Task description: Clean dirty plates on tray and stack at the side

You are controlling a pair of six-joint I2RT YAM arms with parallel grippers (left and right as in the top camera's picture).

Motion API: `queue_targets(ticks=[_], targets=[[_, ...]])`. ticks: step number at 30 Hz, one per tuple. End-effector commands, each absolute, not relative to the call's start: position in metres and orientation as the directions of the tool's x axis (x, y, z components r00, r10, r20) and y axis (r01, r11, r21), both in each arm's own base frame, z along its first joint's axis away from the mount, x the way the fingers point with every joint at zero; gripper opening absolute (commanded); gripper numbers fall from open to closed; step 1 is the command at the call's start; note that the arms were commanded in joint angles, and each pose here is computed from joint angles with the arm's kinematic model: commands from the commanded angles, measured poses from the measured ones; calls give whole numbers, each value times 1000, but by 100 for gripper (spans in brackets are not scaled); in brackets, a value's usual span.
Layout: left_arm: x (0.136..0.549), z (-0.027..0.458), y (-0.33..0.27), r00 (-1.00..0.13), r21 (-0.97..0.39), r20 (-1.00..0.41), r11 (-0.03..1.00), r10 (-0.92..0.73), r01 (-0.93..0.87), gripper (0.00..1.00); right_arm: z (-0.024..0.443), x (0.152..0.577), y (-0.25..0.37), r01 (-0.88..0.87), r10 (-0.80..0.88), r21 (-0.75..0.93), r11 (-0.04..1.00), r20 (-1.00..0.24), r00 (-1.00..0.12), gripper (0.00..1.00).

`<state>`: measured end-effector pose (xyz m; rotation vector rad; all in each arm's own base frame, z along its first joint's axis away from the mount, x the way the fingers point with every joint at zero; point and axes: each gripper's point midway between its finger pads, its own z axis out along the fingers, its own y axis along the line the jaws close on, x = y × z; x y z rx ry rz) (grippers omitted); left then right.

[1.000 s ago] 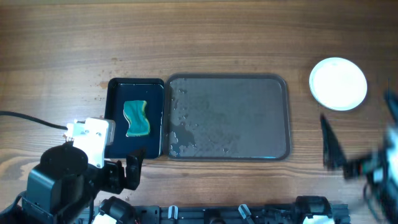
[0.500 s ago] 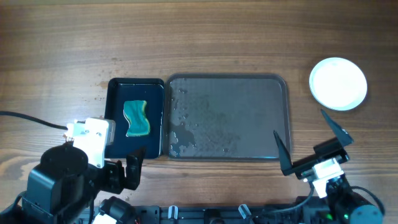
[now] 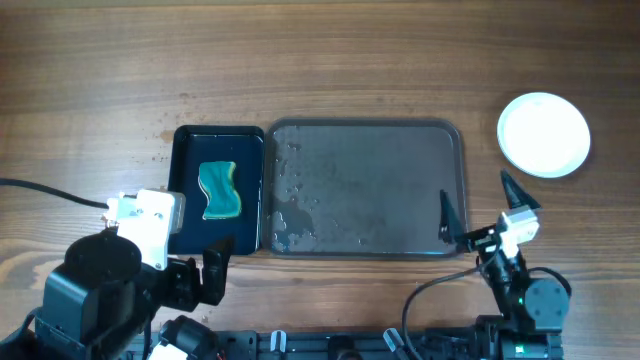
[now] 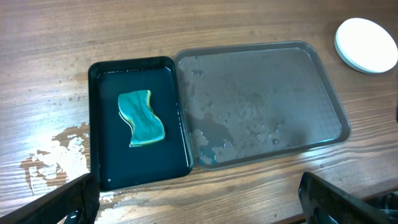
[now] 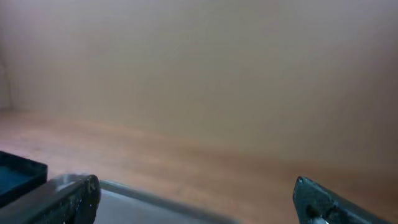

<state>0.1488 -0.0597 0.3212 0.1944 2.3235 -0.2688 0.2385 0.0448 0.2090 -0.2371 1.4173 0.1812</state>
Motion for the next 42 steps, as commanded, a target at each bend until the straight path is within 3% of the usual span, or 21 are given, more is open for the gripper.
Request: queue_targets(ticks=[1,5,10,34,37,42], targets=[[150,325,-58,-681,-135,-731,968,45,209,100,181,243,33,-201,127,124,972,-992,1,100],[150,325,-58,-681,-135,-731,968,45,209,100,177,245,20,-122,193,194,973,-981,-15,100],[150,325,-58,-681,-135,-731,968,45,209,100,177,245,21,-130,-86,-88,988,-996,20,100],[150,325,-58,-680,-133,-732,968,48,211,100,177,245,21,-131,-76,-78,988,-997,20,100],[163,347,-58,-584,-102,-810,967,54,232,100,177,245,21,-131,-76,-78,988,-997,20,100],[182,406,-44,-266,-167,-957,969,-115,180,100,177,245,21,-131,-76,-77,988,-997,20,100]])
